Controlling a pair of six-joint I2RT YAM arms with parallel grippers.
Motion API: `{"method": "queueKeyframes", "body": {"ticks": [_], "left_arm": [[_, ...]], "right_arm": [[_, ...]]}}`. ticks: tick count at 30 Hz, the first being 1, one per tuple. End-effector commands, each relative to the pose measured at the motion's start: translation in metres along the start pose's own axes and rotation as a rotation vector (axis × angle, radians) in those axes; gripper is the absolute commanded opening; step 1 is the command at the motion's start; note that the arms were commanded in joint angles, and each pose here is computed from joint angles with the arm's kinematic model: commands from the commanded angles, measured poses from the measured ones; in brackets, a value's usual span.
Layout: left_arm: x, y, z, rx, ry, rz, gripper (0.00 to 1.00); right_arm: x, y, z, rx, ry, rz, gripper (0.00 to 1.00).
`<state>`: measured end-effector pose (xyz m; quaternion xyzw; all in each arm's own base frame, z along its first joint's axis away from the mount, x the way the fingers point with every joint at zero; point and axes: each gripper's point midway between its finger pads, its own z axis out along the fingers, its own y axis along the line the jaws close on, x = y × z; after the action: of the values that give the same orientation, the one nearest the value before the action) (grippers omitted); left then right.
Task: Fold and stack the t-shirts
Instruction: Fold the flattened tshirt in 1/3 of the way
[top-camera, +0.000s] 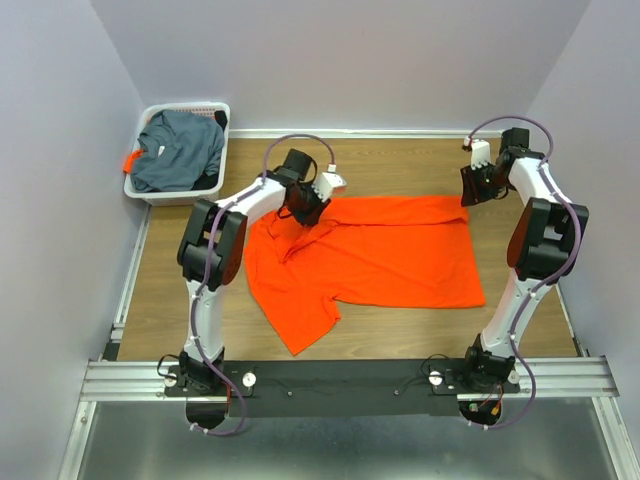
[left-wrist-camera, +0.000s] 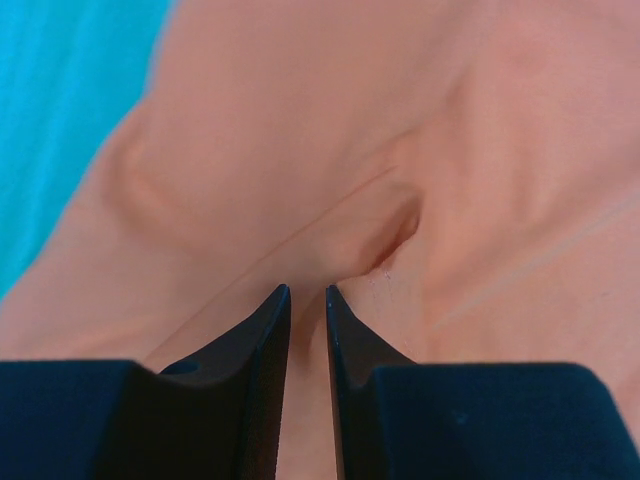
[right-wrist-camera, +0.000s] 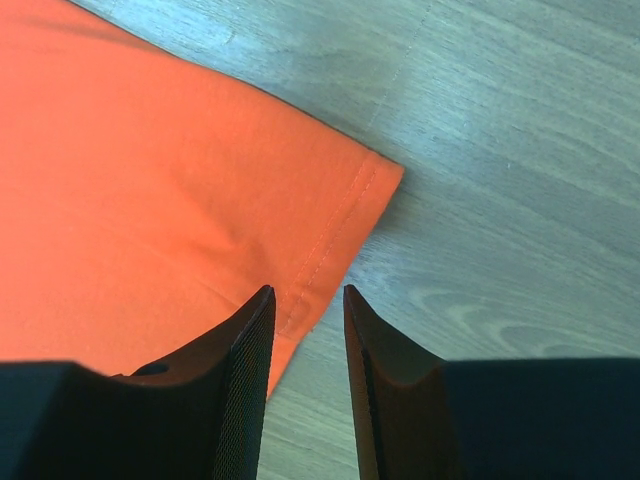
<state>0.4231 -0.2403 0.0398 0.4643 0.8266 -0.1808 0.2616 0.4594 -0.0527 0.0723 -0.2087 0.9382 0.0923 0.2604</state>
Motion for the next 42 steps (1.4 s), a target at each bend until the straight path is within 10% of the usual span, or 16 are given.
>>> {"method": "queueKeyframes", "body": {"ticks": [1, 9, 34, 42], "left_arm": [[-0.002, -0.033, -0.003, 0.046, 0.020, 0.102, 0.28], [-0.008, -0.066, -0.045, 0.134, -0.032, 0.160, 0.28], [0.112, 0.096, -0.042, -0.202, 0.111, -0.351, 0.34], [0.055, 0.119, -0.060, -0.175, -0.014, -0.307, 0.36]], "right_arm": [[0.005, -0.002, 0.002, 0.009, 0.029, 0.019, 0.41], [0.012, 0.000, 0.000, 0.011, 0.044, 0.014, 0.41], [0.044, -0.034, 0.066, 0.213, 0.247, 0.045, 0.38], [-0.009, -0.027, 0.060, 0.170, 0.117, 0.028, 0.45]]}}
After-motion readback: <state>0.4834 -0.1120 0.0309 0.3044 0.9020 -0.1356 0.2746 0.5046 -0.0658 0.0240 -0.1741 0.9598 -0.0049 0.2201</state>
